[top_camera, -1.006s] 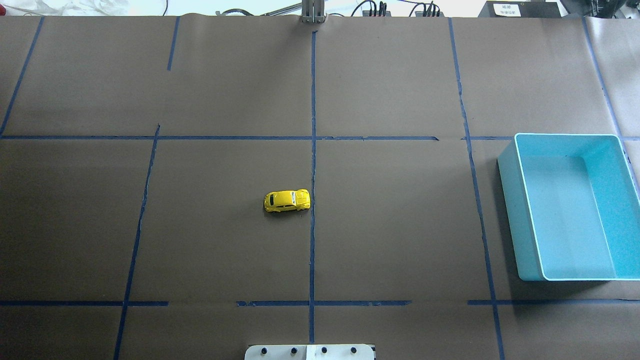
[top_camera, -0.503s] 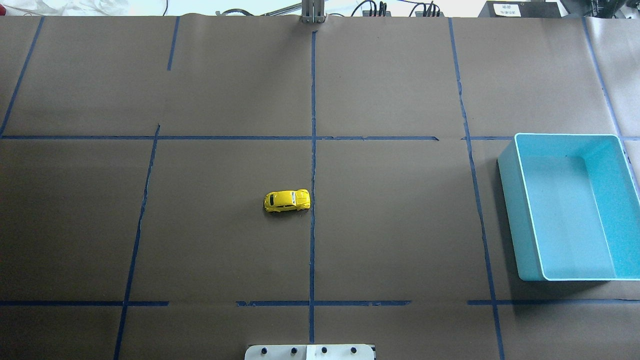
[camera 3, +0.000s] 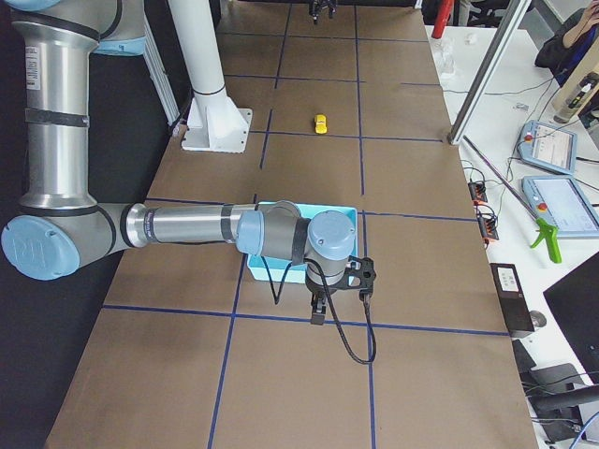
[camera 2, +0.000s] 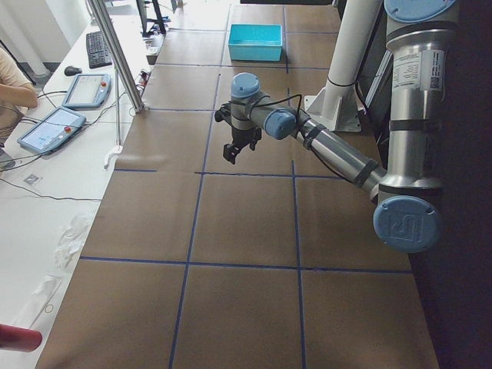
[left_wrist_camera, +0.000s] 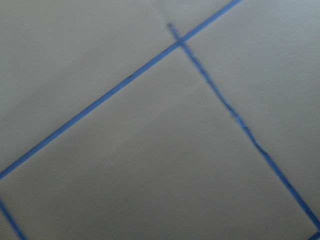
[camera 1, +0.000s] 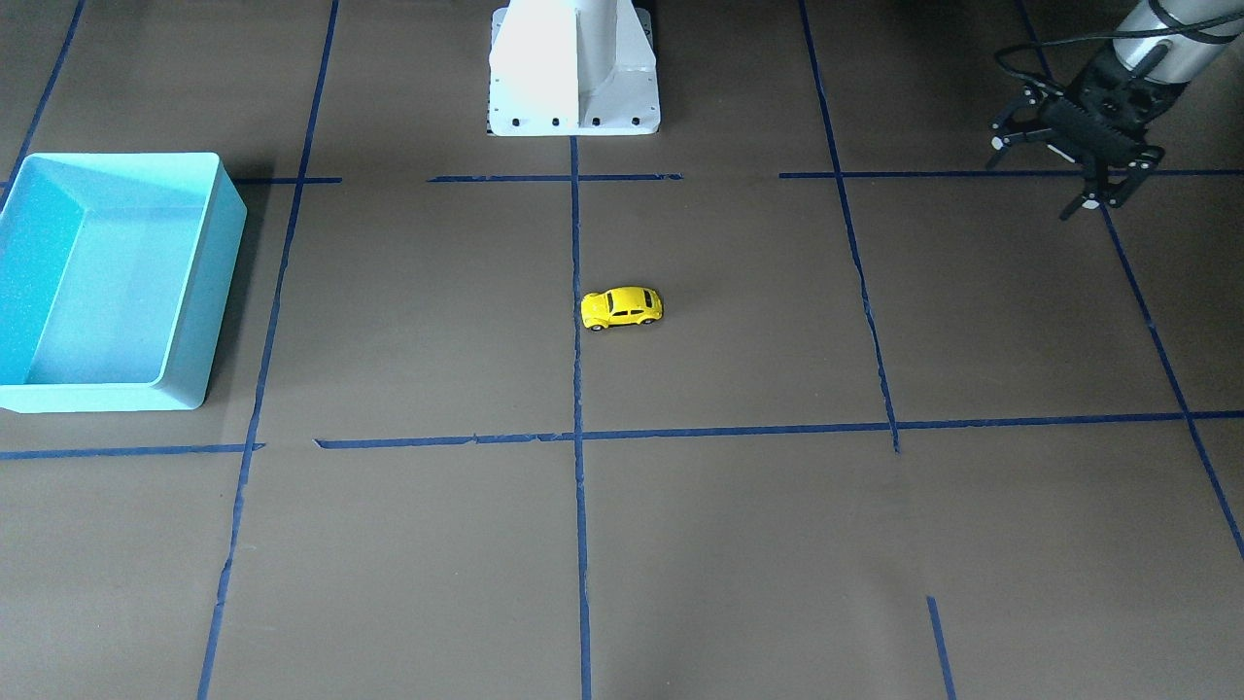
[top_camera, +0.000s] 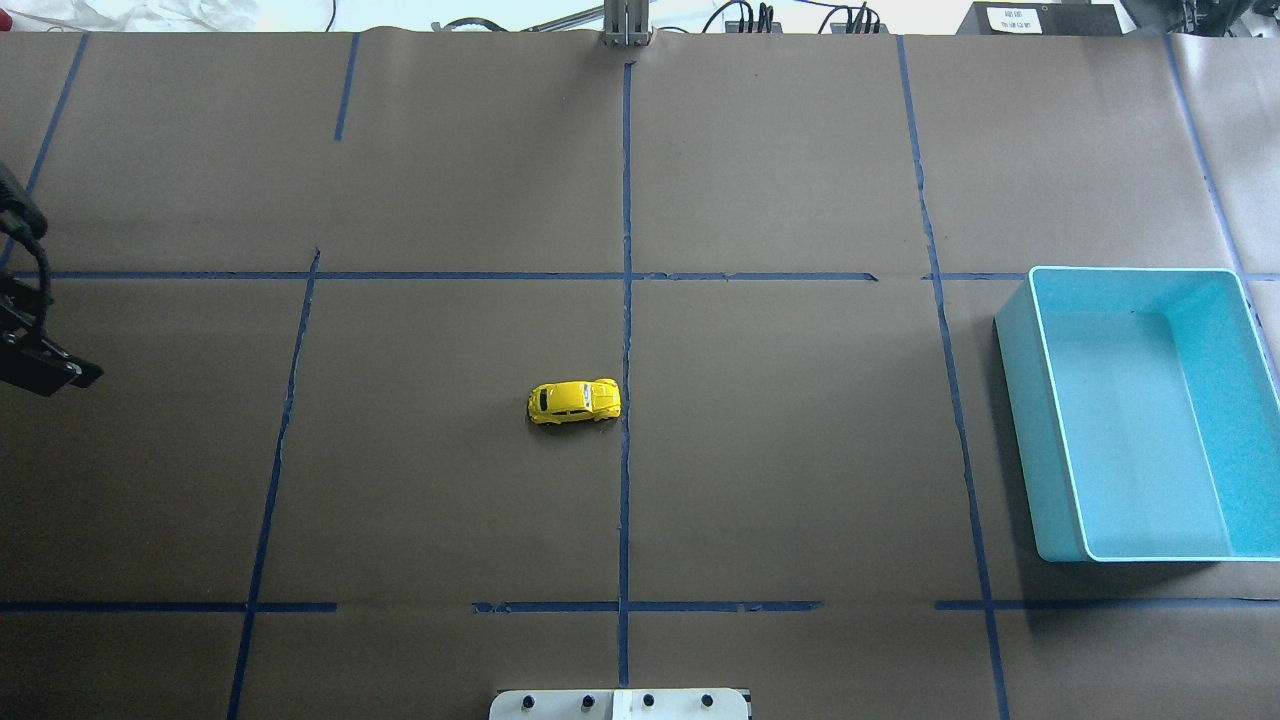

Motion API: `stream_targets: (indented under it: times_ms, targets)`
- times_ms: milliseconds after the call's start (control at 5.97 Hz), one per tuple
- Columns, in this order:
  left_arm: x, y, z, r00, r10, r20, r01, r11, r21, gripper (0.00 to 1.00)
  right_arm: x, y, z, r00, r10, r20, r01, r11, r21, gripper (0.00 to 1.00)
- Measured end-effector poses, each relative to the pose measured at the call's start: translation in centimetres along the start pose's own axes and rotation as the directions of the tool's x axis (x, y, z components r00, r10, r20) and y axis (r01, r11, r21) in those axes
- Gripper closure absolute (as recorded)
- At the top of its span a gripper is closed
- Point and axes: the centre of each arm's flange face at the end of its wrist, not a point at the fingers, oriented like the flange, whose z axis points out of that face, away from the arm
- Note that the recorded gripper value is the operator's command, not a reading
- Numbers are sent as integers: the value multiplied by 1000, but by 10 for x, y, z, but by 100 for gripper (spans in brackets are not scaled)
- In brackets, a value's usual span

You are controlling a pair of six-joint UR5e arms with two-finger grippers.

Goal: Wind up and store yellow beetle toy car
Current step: 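Move the left gripper over the yellow beetle toy car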

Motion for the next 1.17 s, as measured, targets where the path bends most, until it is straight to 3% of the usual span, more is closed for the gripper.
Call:
stream_targets:
  times_ms: [335,670,838,1173]
  targets:
    - [52,-74,31,968,251,21,-249,966,-68,0,1,0,1,1000,2,-1,-2,1000,-2,0]
    - [86,-149,44,894,439,87,-422,892,-163,0,2,0,2,1000,3,-2,-3,1000,-3,0]
    - [103,-173,51,860,500,101,-477,858,-189,0,2,0,2,1000,4,-1,-4,1000,-4,0]
    - [137,-239,85,832,552,63,-529,822,-210,0,2,0,2,1000,3,0,-3,1000,-3,0]
